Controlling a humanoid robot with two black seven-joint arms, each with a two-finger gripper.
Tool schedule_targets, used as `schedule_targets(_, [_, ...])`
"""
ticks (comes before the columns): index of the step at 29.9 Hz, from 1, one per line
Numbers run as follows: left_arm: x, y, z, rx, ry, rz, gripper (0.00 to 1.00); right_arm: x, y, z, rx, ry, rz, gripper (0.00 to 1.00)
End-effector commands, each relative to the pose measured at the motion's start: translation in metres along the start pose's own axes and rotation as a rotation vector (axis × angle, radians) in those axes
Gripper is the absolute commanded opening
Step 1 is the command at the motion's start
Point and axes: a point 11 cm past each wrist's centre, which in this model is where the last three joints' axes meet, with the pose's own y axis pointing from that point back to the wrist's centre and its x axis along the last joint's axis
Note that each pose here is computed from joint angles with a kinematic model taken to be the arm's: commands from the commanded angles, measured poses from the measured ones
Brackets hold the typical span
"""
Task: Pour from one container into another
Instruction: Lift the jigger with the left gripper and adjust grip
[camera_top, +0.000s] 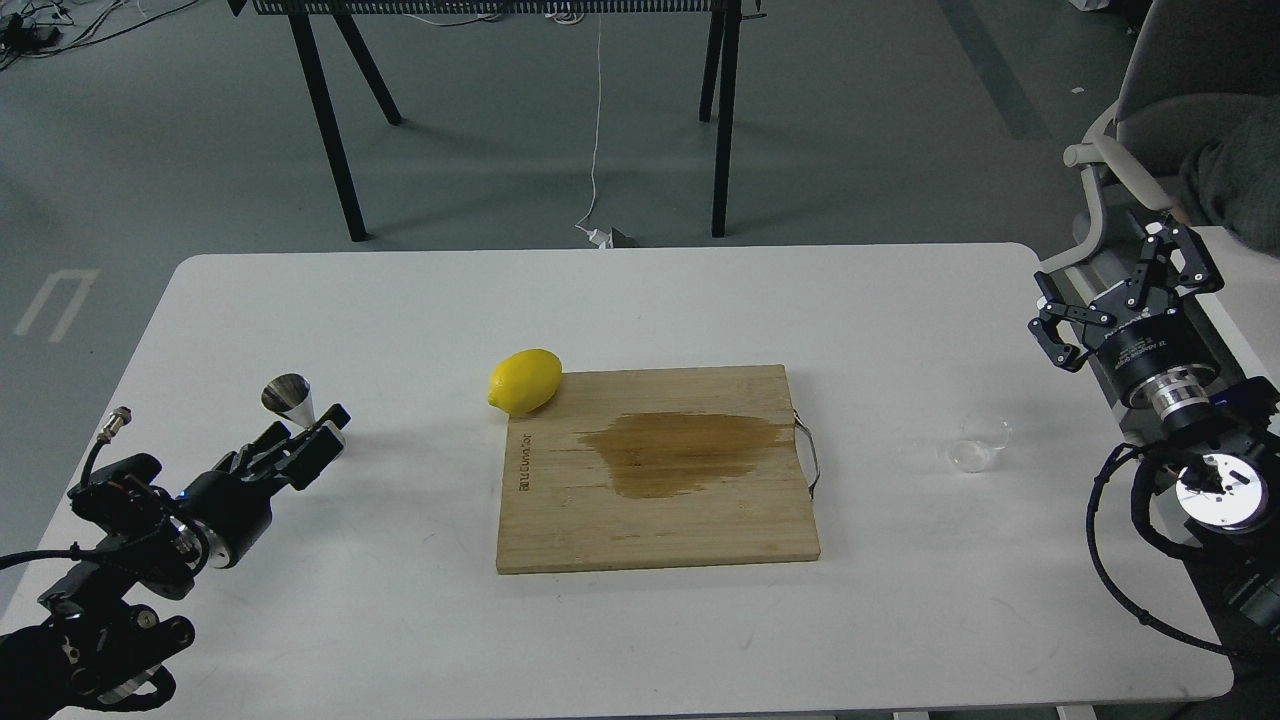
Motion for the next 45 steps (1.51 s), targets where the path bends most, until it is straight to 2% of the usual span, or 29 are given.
schedule_targets(1, [-0.001,-0.003,0.003,-0.005,0.002,0.003,0.99,0.0,0.0,0.0,-0.001,0.0,0.001,0.99])
schedule_targets(45, [-0.008,-0.026,-0.003,0.035,-0.061,0.003,0.99,0.001,0.001,0.002,-0.004,0.0,0.001,0.99])
